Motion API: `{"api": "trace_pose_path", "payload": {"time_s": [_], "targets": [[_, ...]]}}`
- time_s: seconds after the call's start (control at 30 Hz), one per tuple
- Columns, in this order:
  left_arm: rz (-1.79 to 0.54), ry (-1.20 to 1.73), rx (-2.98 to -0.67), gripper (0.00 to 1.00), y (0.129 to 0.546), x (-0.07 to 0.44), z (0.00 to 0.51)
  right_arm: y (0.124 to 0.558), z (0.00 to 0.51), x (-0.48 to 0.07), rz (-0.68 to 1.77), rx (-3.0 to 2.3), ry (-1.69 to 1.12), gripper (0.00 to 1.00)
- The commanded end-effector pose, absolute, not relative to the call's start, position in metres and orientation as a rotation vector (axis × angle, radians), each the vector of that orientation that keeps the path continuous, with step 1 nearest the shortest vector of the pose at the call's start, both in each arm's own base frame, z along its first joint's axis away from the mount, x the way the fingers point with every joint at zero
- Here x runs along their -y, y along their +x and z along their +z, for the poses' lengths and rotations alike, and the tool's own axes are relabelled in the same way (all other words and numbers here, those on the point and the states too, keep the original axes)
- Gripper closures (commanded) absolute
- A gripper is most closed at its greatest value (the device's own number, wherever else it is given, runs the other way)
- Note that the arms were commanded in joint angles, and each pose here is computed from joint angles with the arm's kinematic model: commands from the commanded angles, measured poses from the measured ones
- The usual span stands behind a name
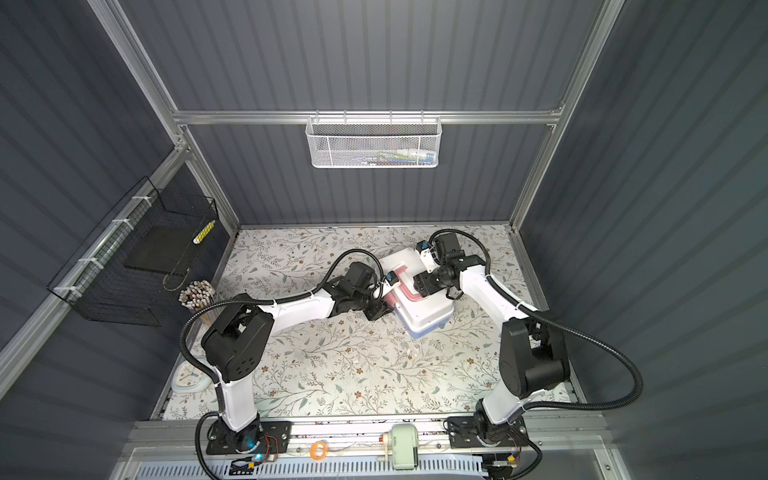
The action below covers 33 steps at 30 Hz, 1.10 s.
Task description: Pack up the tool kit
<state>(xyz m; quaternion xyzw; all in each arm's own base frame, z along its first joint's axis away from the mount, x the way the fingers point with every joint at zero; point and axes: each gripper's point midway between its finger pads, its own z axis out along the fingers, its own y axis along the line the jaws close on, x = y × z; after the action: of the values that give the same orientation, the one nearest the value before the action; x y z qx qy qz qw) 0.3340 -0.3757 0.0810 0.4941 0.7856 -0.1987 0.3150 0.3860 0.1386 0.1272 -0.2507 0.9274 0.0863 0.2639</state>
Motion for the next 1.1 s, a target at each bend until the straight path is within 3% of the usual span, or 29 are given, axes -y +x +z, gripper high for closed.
{"api": "trace_pose_path", "payload": {"time_s": [0.0,1.07], "targets": [[-0.548,1.268,-1.857,0.52,0.354,0.409,0.138,0.340,0.061,-0.139,0.307,-2.758,-0.715,0.31],[-0.604,1.288,-1.871,0.54,0.354,0.425,0.100,0.336,0.054,-0.139,0.319,-2.784,-0.706,0.34]]}}
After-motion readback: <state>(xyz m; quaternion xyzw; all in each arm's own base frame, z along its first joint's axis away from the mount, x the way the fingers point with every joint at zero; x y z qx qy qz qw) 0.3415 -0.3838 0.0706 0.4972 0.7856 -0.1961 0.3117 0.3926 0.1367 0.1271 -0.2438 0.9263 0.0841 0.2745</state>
